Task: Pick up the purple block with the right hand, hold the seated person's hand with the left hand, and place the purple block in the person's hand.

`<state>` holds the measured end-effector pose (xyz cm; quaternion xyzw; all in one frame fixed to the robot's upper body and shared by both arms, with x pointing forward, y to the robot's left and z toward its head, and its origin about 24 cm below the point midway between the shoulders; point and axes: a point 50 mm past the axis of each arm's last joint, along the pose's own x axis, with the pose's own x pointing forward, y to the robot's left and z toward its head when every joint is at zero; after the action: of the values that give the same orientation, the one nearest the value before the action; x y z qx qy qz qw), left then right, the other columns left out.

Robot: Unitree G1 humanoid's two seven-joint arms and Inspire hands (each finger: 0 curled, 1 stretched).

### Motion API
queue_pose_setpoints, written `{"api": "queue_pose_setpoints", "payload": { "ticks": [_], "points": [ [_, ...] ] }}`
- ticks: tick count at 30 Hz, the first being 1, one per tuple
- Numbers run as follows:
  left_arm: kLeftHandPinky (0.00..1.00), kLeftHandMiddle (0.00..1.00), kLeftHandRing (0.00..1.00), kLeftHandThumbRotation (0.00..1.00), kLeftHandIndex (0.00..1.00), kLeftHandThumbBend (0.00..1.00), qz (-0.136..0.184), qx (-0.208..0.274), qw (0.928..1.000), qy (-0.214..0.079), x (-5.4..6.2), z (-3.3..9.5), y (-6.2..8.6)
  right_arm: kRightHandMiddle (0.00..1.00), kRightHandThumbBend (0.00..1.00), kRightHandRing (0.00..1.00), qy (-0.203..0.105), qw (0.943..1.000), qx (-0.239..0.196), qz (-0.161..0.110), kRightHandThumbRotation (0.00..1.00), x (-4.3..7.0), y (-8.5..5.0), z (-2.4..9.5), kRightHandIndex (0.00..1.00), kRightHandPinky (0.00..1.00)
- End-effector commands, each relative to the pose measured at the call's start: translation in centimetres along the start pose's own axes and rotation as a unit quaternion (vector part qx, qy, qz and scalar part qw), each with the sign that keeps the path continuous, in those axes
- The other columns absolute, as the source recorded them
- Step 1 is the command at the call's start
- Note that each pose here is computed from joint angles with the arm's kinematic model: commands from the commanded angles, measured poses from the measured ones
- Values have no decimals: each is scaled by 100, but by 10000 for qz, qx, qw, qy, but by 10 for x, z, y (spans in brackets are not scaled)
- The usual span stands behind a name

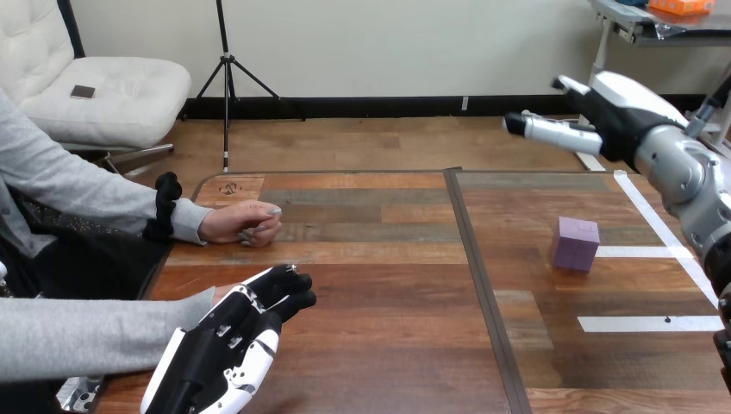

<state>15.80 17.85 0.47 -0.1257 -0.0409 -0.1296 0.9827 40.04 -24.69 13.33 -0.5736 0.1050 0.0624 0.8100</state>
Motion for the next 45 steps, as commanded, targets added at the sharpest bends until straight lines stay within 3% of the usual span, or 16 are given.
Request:
{"api": "queue_pose_setpoints", "payload": {
  "ticks": [1,15,28,41,45],
  "points": [
    [90,78,78,15,74,0,-19,18,9994,-344,12,10,-1,100,88,100,-148,9988,-117,-447,100,4,-28,22,100,100],
    [90,77,78,15,73,0,-115,16,9990,-425,12,10,0,100,95,100,63,9996,-144,-228,100,5,-9,16,100,100],
    [92,75,79,16,61,1,-83,110,9989,-440,11,12,0,100,99,100,202,9996,-161,-68,100,5,6,10,100,100],
    [93,74,81,17,61,0,-35,147,9990,-422,10,14,0,100,100,100,358,9992,-171,101,100,5,19,5,100,100],
    [93,74,81,17,62,0,-151,67,9988,-463,11,14,1,100,99,100,427,9987,-204,213,100,4,24,3,100,100]
  ]
}}
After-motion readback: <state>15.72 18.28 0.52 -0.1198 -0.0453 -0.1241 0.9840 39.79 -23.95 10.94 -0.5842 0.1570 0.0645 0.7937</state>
